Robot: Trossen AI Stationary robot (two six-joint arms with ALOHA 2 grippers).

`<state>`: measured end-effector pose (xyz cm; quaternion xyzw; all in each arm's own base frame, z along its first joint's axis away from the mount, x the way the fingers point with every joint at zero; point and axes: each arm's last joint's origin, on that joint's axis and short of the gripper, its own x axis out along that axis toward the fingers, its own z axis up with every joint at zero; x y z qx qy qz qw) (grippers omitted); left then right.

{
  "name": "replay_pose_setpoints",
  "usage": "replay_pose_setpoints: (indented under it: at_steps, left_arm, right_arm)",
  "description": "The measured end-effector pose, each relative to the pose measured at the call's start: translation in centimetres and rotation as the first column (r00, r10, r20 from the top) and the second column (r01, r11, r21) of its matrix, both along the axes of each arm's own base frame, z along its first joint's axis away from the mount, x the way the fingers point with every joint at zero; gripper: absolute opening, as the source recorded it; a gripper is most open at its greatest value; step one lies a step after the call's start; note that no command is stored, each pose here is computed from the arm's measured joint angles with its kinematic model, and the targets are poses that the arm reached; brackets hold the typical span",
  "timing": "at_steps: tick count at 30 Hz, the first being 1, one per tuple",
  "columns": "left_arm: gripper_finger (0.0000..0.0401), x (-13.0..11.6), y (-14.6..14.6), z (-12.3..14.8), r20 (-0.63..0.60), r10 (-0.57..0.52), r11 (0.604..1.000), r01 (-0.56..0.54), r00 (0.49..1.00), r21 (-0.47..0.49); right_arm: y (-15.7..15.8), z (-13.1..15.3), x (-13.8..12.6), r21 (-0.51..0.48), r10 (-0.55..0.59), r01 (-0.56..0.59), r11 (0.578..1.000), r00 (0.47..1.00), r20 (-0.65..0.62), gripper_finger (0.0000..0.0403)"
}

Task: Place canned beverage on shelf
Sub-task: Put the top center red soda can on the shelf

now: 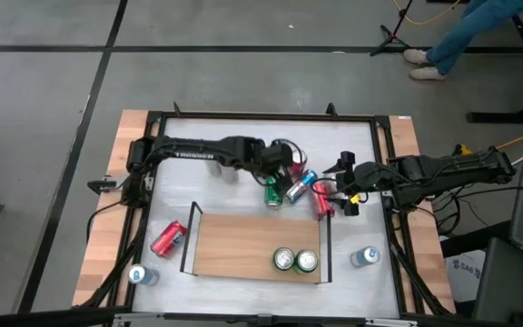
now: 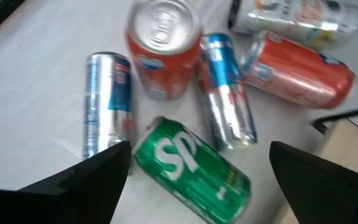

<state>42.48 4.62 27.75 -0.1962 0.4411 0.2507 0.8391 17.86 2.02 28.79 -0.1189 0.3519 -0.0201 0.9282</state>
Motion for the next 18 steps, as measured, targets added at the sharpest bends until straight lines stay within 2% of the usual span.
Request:
replay_pose_setpoints:
  at_steps: [6,13,18]
  left_arm:
    - [0.0377,-0.4,2.9,0.0,-0.008,0.018,1.0,-0.018,1.0,0.019]
    - [0.0377,-0.2,5.3,0.4,0.028,-0.077,0.993,0.074,0.997,0.093]
    - [0.0377,0.0,6.5,0.8,0.08,-0.145,0.985,0.136,0.986,0.109]
  right_arm:
    - [-0.2,0.5,0.3,-0.052,-0.043,0.046,0.998,0.997,0.061,0.0367]
    - [-0.1,1.5,1.0,-0.098,0.012,0.006,0.995,0.985,0.173,0.0367]
    - [-1.3,2.2,1.5,-0.117,-0.001,0.03,0.993,0.97,0.244,0.0367]
